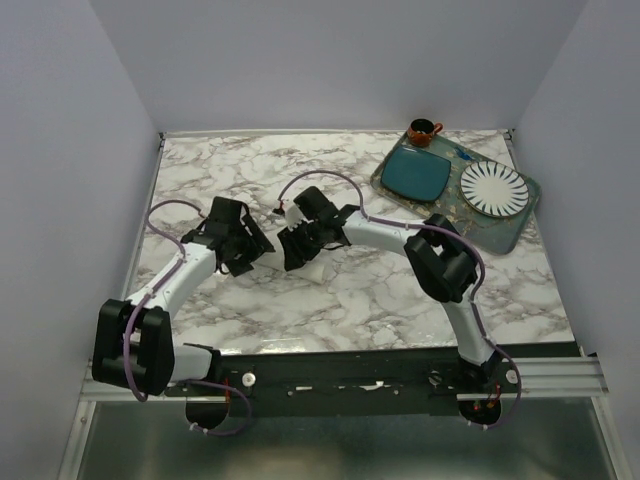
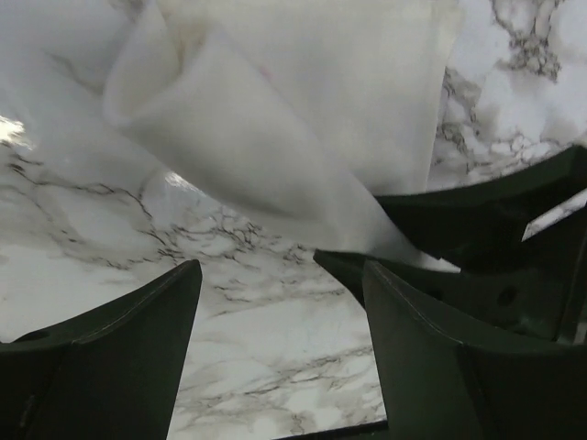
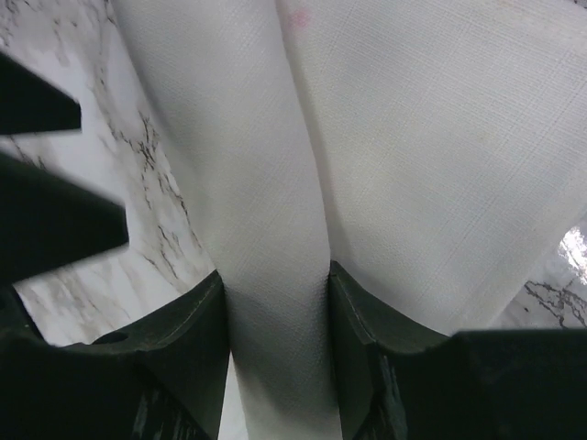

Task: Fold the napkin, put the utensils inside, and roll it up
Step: Roll the napkin with the utensil

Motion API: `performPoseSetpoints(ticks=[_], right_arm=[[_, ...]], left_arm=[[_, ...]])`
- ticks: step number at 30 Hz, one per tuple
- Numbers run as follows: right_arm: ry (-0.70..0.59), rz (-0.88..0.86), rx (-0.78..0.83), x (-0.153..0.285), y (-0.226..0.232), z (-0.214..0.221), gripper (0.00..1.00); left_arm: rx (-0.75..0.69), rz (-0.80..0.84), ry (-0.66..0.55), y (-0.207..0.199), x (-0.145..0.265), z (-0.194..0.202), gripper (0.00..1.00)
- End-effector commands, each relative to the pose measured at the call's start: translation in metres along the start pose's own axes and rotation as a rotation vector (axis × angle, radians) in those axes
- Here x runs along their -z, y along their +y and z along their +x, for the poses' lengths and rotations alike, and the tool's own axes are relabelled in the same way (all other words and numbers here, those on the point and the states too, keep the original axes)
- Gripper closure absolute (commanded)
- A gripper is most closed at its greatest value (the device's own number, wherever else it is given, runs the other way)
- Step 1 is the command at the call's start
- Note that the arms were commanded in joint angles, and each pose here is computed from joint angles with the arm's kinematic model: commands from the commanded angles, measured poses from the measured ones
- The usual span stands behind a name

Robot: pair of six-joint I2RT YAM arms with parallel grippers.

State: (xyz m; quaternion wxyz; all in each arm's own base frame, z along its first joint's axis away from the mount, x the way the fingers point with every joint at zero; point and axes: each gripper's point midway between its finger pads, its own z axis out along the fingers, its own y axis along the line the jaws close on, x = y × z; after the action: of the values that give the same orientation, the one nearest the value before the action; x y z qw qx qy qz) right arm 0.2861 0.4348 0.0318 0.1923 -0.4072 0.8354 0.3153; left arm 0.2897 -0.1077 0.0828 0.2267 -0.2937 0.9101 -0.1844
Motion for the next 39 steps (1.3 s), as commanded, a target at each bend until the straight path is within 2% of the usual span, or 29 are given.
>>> performPoseSetpoints(ticks=[1,9,14,19,25,28,30,34,35,39], right_arm=[[0.085,-0.216,-0.187,-0.011,0.017,0.019,0.49],[0.112,-0.322,-0.315,-0.011,0.016,0.021,0.49],[0.118,-0.343,-0.334,-0.012,0.017,0.023,0.49],[0.125,-0.352,-0.340,-0.013,0.017,0.027,0.49],[0.113,-0.331,-0.325,-0.008,0.012,0.025,0.48],[0.099,-0.275,-0.292,0.000,0.010,0.019,0.45],[0.083,-0.219,-0.259,0.006,0.006,0.013,0.37],[0.061,-0.062,-0.160,0.020,0.012,0.010,0.26],[0.011,0.064,-0.118,0.032,0.005,-0.002,0.20],[-0.048,0.324,0.024,0.035,0.001,0.005,0.13]], left_arm=[[0.037,-0.023,0.004,-0.013,-0.004,0.018,0.19],[0.155,-0.159,-0.058,0.003,-0.020,0.008,0.19],[0.211,-0.124,-0.045,-0.005,-0.034,0.010,0.21],[0.227,-0.163,-0.076,-0.001,-0.043,0.002,0.23],[0.208,-0.238,-0.125,0.018,-0.051,-0.004,0.39],[0.197,-0.243,-0.124,0.022,-0.054,-0.003,0.47],[0.197,-0.236,-0.115,0.022,-0.056,0.000,0.54],[0.205,-0.225,-0.085,0.022,-0.058,0.007,0.55],[0.208,-0.218,-0.082,0.020,-0.058,0.007,0.55],[0.215,-0.203,-0.075,0.015,-0.055,0.007,0.56]])
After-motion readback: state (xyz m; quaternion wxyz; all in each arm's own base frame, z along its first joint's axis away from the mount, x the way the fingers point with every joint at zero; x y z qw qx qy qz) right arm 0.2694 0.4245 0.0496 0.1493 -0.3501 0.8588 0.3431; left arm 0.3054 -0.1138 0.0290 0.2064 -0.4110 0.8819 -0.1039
